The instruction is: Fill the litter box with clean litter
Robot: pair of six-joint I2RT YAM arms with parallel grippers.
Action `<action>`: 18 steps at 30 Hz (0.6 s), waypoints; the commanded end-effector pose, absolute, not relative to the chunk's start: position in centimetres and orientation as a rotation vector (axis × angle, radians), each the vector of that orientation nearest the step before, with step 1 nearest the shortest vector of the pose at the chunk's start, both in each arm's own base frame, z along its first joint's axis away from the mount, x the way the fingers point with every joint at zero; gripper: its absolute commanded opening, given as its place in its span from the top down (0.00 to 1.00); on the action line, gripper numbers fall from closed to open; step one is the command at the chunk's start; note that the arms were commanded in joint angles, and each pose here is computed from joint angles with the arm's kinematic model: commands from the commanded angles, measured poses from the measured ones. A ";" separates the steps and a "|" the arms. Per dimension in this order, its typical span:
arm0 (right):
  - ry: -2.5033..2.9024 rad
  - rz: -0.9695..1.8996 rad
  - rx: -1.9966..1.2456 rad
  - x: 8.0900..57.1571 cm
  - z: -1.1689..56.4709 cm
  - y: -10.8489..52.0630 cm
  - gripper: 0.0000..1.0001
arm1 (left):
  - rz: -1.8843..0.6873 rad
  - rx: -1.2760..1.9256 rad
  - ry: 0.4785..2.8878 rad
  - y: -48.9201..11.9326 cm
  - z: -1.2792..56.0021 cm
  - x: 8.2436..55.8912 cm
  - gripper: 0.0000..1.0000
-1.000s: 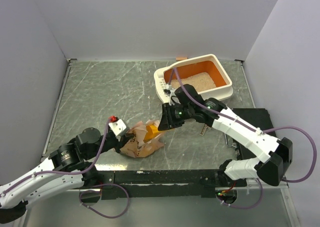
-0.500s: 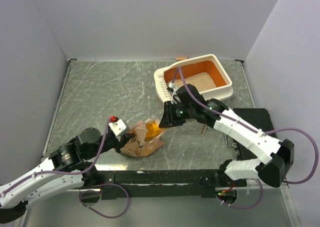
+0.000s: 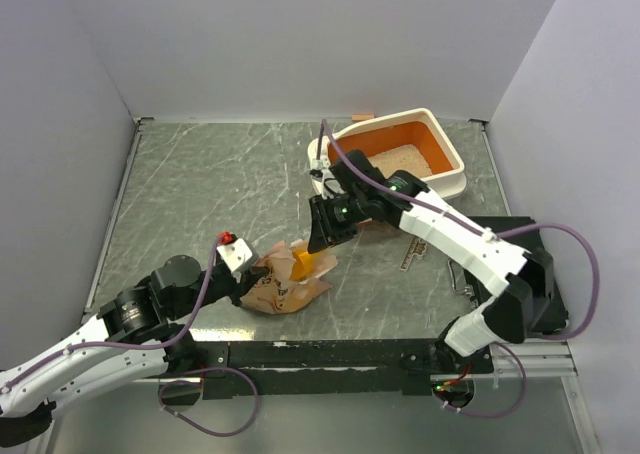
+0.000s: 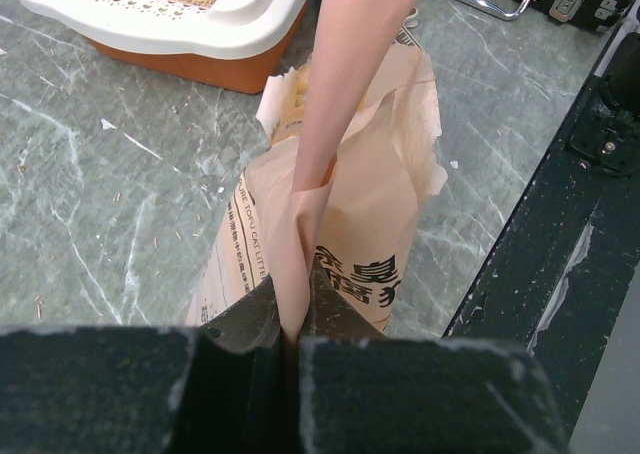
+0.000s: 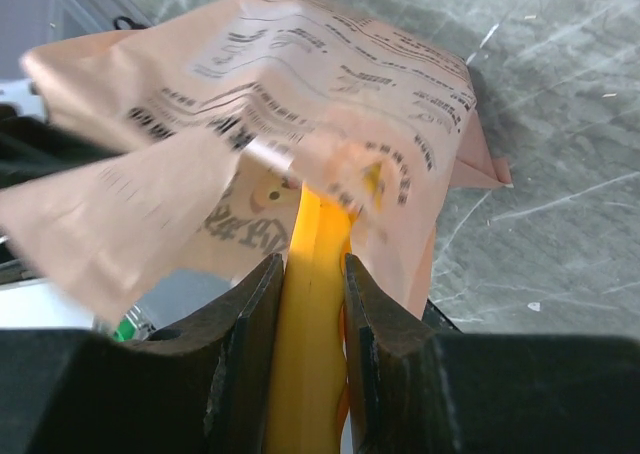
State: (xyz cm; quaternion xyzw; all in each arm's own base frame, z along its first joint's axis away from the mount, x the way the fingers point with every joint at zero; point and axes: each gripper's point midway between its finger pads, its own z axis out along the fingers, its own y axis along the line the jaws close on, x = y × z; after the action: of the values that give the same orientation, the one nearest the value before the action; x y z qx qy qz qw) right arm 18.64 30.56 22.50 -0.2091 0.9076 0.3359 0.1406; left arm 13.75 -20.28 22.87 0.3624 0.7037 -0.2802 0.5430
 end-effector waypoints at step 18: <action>2.674 1.513 -0.597 15.1 12.6 38.9 1.00 | -0.781 0.804 1.501 -21.6 28.2 13.4 0.99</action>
State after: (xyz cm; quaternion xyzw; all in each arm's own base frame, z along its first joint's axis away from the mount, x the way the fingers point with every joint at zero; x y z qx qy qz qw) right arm 16.58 36.65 14.05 -0.1981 0.8828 0.4248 0.0312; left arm 13.61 -20.15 22.34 0.3667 0.7093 -0.2764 0.5347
